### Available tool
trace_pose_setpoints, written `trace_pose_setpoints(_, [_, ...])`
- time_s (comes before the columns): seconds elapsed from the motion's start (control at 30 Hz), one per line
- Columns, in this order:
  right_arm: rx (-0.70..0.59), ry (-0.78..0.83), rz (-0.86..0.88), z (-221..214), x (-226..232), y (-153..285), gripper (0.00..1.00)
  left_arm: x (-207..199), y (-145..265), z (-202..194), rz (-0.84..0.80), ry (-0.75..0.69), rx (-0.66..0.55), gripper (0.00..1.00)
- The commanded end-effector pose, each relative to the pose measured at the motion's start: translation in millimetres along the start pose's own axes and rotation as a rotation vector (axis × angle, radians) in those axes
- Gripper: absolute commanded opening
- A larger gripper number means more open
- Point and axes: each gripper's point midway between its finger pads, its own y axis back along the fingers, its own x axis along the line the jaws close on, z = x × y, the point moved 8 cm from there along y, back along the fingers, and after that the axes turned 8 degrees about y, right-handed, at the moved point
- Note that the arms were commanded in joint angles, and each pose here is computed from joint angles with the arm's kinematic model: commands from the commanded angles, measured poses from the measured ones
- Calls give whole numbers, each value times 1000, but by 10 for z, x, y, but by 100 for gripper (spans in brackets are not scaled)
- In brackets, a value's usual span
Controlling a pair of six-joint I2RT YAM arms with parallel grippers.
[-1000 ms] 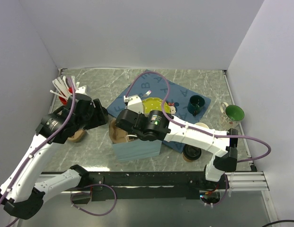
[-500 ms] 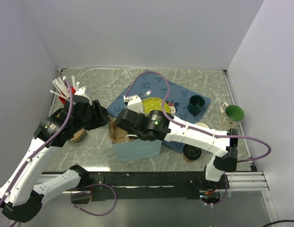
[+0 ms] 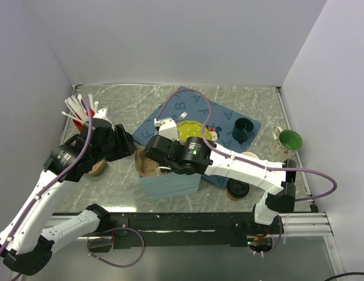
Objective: Pack the takeout coffee
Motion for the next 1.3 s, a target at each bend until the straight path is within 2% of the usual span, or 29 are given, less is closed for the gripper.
trace_pose_setpoints(0.0, [11, -11, -43, -29, -178, 123, 31, 79, -14, 19, 70, -24, -18, 58])
trace_pose_setpoints(0.2, [24, -6, -45, -68, -188, 100, 31, 101, -23, 14, 84, -29, -20, 58])
trace_pose_setpoints(0.67, [52, 54, -58, -59, -56, -137, 34, -41, 124, 67, -35, -16, -27, 61])
trace_pose_setpoints(1.0, [72, 56, -66, -138, -51, -238, 35, 12, 257, 132, 47, -24, -41, 64])
trace_pose_setpoints(1.27, [61, 28, -37, -187, -15, -330, 35, 1, 282, 22, -16, 0, 22, 67])
